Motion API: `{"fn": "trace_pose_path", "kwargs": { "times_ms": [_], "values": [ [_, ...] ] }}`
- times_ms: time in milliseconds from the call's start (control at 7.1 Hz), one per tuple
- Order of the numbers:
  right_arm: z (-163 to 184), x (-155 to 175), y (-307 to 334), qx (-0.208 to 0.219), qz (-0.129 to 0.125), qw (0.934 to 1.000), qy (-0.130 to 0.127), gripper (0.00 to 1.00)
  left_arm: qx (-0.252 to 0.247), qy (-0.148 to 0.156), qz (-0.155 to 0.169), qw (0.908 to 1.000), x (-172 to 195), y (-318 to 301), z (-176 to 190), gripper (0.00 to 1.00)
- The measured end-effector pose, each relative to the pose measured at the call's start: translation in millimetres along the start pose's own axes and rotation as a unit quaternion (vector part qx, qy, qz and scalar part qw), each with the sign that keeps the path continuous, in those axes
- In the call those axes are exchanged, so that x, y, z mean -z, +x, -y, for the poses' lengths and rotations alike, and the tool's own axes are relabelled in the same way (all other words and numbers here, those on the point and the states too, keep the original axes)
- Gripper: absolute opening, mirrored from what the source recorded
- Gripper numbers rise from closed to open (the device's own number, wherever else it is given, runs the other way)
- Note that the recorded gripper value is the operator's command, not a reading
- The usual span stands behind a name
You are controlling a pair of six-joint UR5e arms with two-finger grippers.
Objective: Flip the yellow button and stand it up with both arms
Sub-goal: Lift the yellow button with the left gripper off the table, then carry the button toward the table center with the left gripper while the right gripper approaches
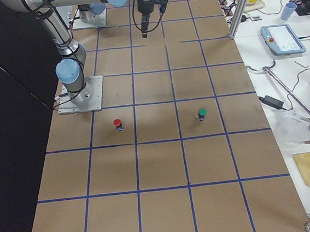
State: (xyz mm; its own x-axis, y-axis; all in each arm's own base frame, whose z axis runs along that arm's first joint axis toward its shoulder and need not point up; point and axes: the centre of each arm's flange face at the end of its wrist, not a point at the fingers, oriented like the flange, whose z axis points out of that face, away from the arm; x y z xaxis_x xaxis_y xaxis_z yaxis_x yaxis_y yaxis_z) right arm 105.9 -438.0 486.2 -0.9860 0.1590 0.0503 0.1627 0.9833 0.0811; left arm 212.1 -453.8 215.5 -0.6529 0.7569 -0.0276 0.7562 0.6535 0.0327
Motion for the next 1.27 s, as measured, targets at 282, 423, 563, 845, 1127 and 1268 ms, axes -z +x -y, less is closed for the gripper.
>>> {"fn": "trace_pose_path", "kwargs": {
  "times_ms": [282,423,563,845,1127,1268],
  "values": [
    [-0.7,-3.6,-0.3,-0.001,0.0,1.0,-0.006,1.0,0.0,-0.001,0.006,1.0,5.4,0.6,0.6,0.08],
    [-1.2,-4.9,-0.5,-0.001,0.001,1.0,-0.008,1.0,0.0,0.0,0.012,0.9999,14.1,2.9,2.6,0.05],
    [-1.4,-5.2,-0.5,-0.001,0.001,1.0,-0.009,1.0,-0.002,0.005,0.012,0.9999,23.9,7.9,8.2,0.05],
    [-1.0,-5.1,-0.7,-0.001,0.002,1.0,-0.007,1.0,-0.027,0.039,-0.008,0.9989,51.5,37.5,48.4,0.03],
    [-0.6,-4.7,-1.3,-0.001,0.005,1.0,-0.005,1.0,-0.04,0.12,-0.066,0.9898,77.3,87.5,105.4,0.03],
    [0.3,-3.0,-2.9,-0.003,0.014,0.9999,-0.002,1.0,-0.034,0.172,-0.106,0.9788,84.3,110.9,131.9,0.03]
  ]
}}
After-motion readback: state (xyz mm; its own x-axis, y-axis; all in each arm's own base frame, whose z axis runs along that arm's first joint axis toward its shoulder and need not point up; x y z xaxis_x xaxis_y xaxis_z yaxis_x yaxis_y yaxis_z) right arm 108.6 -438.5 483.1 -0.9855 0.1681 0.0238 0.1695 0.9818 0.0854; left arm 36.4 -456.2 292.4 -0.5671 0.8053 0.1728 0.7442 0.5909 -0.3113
